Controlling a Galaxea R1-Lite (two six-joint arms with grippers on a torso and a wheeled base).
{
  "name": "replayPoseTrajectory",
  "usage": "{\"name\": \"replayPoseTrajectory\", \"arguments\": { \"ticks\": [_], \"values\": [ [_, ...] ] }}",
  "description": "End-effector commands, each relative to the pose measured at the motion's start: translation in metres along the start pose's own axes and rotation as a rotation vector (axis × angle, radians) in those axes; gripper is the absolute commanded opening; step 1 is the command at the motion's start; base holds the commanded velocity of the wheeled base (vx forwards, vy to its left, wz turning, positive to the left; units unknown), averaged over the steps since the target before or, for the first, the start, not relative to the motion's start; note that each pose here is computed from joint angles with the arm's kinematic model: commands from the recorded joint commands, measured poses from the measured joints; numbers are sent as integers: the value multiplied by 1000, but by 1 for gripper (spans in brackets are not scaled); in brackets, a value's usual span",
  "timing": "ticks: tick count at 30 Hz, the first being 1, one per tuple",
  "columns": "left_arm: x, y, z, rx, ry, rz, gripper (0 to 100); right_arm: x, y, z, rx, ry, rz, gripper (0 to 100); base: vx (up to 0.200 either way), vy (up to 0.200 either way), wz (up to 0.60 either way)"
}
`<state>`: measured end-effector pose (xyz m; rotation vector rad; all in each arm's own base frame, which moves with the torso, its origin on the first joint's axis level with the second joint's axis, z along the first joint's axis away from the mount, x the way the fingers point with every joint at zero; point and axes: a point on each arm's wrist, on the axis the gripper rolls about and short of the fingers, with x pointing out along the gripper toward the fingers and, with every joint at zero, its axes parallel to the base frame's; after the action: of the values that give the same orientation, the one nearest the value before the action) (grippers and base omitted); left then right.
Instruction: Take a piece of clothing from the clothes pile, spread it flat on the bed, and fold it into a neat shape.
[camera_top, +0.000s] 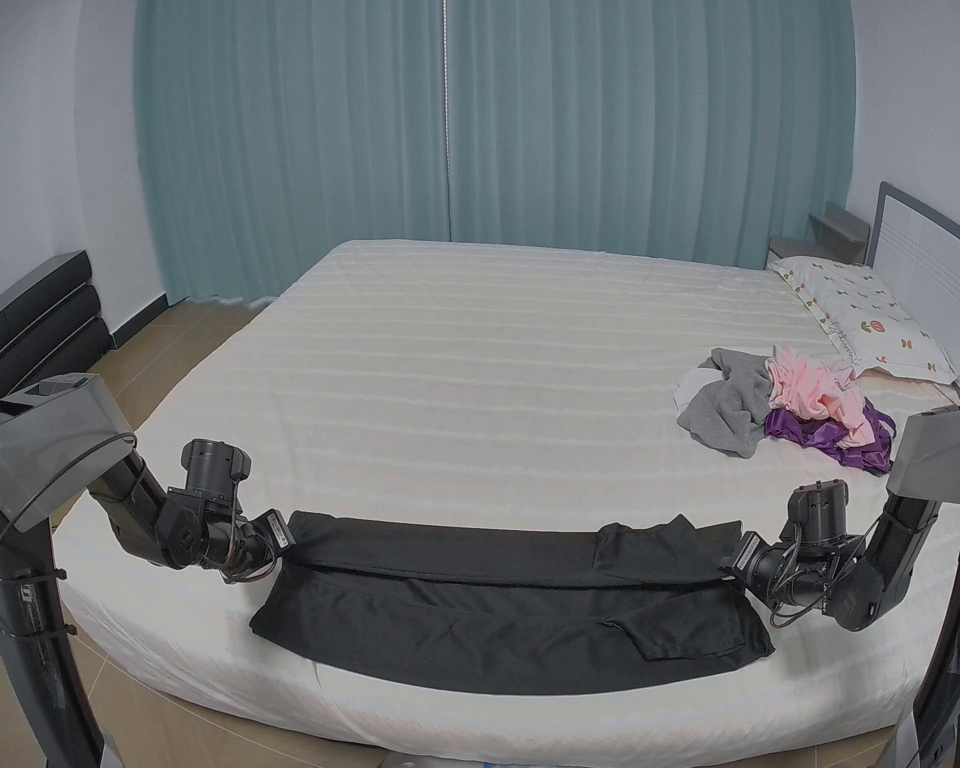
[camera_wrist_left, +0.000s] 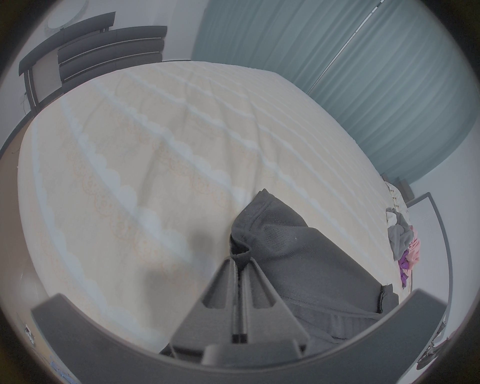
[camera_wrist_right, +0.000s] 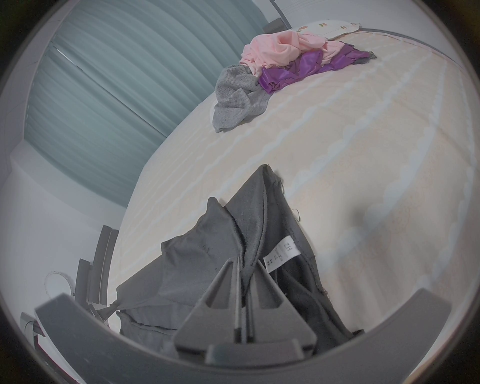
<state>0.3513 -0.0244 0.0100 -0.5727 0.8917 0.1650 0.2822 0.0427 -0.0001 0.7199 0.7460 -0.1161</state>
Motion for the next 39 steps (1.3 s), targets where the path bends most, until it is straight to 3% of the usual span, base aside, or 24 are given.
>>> {"name": "replayPoseTrajectory", "arguments": {
  "ticks": [1, 2, 3, 4, 9, 13, 18, 23, 30, 31, 39],
  "values": [
    [0, 2, -3, -1, 12, 8, 0, 0, -2, -4, -4, 15, -9, 0, 0, 0, 0],
    [0, 2, -4, 0, 14, 9, 0, -1, -2, -5, -5, 19, -12, 0, 0, 0, 0],
    [0, 2, -5, 0, 16, 10, 0, -1, -3, -7, -10, 26, -14, 100, 0, 0, 0],
    [0, 2, -5, 0, 16, 10, 100, -3, -2, -10, -20, 34, -15, 100, 0, 0, 0],
    [-7, -2, 0, -3, -7, -7, 100, -7, 2, -4, -26, 5, 9, 100, 0, 0, 0],
    [-19, -10, 16, -14, -64, -49, 100, -14, 10, 16, -9, -61, 58, 100, 0, 0, 0],
    [-14, -23, 36, -41, -118, -95, 100, -10, 13, 38, 15, -80, 125, 100, 0, 0, 0],
    [37, -26, 42, -52, -104, -88, 100, 9, -6, 38, 85, -24, 114, 100, 0, 0, 0],
    [63, -27, 42, -48, -91, -86, 100, 8, -16, 42, 158, 2, 141, 100, 0, 0, 0],
    [65, -26, 41, -48, -91, -84, 0, 8, -17, 43, 159, 1, 140, 100, 0, 0, 0],
    [66, -24, 45, -56, -102, -82, 0, 7, -19, 41, 162, 5, 133, 100, 0, 0, 0]
  ]
}}
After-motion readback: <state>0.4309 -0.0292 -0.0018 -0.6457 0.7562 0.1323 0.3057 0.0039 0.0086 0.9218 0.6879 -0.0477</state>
